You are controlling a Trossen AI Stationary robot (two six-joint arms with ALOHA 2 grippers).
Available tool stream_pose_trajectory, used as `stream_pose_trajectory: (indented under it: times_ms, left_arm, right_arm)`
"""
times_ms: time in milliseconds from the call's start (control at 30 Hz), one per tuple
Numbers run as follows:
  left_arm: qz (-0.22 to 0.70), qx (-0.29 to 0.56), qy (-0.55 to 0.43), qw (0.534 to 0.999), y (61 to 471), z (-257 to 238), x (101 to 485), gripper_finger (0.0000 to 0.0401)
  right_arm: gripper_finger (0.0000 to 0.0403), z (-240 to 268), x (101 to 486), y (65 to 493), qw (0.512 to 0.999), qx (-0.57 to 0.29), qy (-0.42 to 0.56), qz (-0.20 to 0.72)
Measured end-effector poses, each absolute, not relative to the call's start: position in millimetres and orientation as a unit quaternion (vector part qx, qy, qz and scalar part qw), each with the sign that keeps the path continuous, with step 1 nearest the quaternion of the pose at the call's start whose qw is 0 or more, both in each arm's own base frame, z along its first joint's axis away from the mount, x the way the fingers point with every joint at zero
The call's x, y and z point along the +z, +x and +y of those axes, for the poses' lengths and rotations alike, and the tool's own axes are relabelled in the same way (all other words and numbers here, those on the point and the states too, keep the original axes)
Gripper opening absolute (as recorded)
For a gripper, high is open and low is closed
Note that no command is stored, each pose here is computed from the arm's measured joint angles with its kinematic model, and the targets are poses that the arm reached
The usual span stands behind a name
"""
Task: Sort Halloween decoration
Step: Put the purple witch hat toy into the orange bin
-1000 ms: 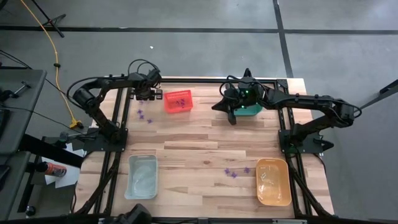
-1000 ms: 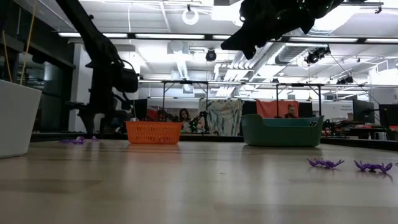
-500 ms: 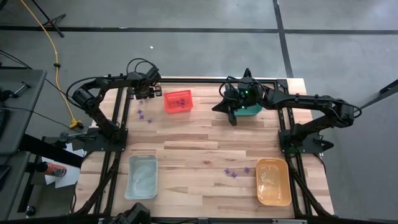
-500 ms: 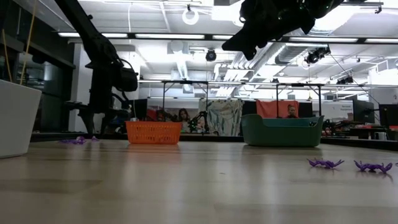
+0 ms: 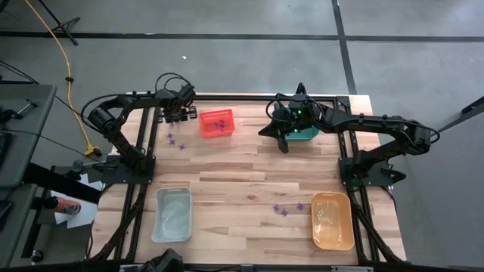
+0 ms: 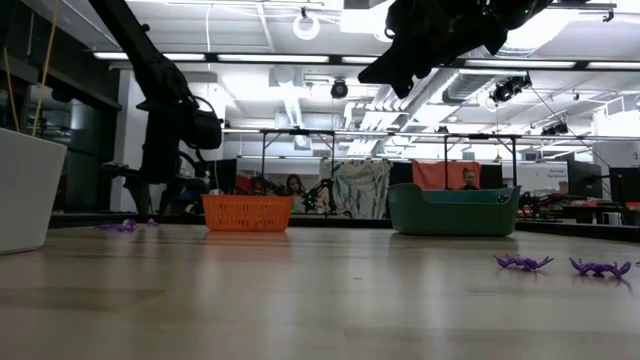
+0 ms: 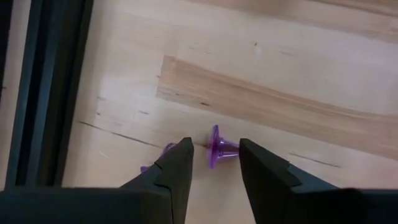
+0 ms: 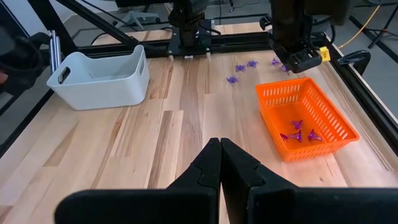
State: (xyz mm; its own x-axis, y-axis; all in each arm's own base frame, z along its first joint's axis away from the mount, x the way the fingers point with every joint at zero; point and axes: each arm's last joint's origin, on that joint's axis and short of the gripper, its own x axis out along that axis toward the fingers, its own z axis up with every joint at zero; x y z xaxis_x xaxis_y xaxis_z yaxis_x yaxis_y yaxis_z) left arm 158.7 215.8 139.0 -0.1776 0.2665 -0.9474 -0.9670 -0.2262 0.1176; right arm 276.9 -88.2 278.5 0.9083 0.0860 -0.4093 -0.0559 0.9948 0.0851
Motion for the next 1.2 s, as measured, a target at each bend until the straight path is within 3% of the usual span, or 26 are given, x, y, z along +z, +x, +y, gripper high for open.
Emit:
stream_pose_trajectory:
  times_ms: [333,533,733,967,1200]
  left_arm:
    - [0.392,0.656,-0.44,0.473,160.5,216.0,139.6,0.0012]
    - [0.391,0.642,-0.452,0.48,162.2,215.1,141.4,0.0003]
    - [0.364,0.624,-0.454,0.521,157.7,213.9,163.4,0.0]
    - [0.317,0.596,-0.402,0.619,149.4,197.9,215.5,0.0]
    - [0.229,0.441,-0.321,0.806,158.4,152.0,279.9,0.0]
  right_arm:
    - [0.0,-88.2,278.4,276.9,0.976,0.036,0.037,0.211]
    - [0.0,-88.2,278.4,276.9,0.976,0.036,0.037,0.211]
    - [0.0,-88.2,278.5,276.9,0.976,0.038,0.029,0.211]
    - [0.0,-88.9,279.0,277.0,0.977,0.039,0.015,0.207]
    - [0.0,-90.1,287.5,280.4,0.986,0.035,0.008,0.164]
